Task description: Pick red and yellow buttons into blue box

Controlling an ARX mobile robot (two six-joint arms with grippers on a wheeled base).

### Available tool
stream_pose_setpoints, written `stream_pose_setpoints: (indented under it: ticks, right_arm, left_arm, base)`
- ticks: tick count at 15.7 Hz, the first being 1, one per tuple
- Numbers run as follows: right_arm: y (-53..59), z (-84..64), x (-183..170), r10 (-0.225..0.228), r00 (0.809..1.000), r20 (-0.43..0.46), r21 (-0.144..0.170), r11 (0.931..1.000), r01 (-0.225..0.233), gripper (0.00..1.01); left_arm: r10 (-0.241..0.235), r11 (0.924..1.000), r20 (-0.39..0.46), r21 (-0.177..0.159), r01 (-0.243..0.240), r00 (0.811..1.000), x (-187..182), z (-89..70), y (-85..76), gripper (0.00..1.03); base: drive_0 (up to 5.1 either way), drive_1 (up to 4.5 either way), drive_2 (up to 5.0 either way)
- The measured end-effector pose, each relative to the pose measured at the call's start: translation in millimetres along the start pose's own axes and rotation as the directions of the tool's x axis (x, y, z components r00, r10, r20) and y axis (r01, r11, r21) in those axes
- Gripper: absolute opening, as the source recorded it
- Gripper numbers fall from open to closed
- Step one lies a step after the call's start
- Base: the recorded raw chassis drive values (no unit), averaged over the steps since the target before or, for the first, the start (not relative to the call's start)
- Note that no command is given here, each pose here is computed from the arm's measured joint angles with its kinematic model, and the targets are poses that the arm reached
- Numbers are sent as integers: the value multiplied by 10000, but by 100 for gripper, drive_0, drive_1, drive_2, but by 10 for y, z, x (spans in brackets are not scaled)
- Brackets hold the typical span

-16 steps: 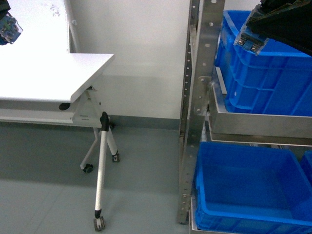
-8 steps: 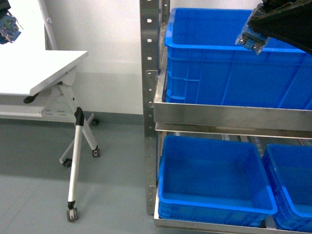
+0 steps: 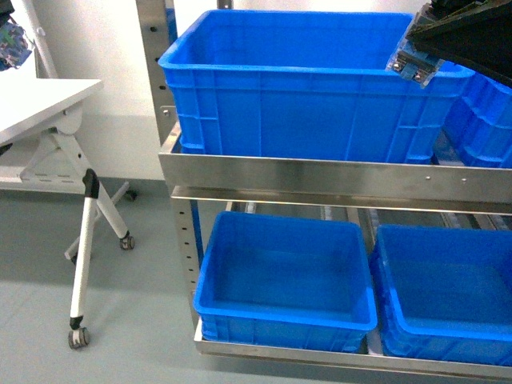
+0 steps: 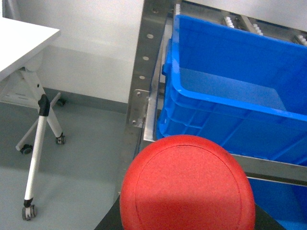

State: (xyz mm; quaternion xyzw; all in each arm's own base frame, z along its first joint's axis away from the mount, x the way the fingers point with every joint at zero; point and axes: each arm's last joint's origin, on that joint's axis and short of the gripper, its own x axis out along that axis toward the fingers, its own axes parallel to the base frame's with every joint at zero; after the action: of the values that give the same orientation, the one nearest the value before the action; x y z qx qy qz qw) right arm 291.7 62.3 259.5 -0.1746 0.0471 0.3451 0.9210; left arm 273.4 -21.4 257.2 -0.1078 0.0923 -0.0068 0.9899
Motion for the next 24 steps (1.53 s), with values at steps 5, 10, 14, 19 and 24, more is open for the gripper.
stream_pose_setpoints:
  ticks: [5, 10, 14, 19, 24]
  right_arm:
    - [-1, 2, 0, -9, 10000, 21, -13, 10000, 9, 36]
    - [0, 1, 0, -4, 10000, 9, -6, 10000, 4, 36]
    - [0, 0, 0, -6, 10000, -6, 2, 10000, 6, 36]
    - [0, 2, 1, -3, 10000, 16, -10, 10000, 3, 36]
    - [-16, -8, -8, -88, 10000, -42, 18, 10000, 88, 36]
  left_arm:
    - [-8, 10000, 33, -2, 8, 10000, -1, 5, -1, 24]
    - [0, 10000, 0, 0, 0, 10000, -1, 0, 0, 24]
    - [-4, 10000, -17, 1, 4, 10000, 0, -1, 0, 24]
    - [10, 10000, -25, 1, -10, 10000, 0, -2, 0, 24]
    - [-62, 10000, -49, 10, 62, 10000, 0, -5, -12, 24]
  base:
    - [481, -355, -129]
    - [486, -344, -128]
    - [476, -316, -139]
    - [349, -241, -101]
    - [71, 20, -76]
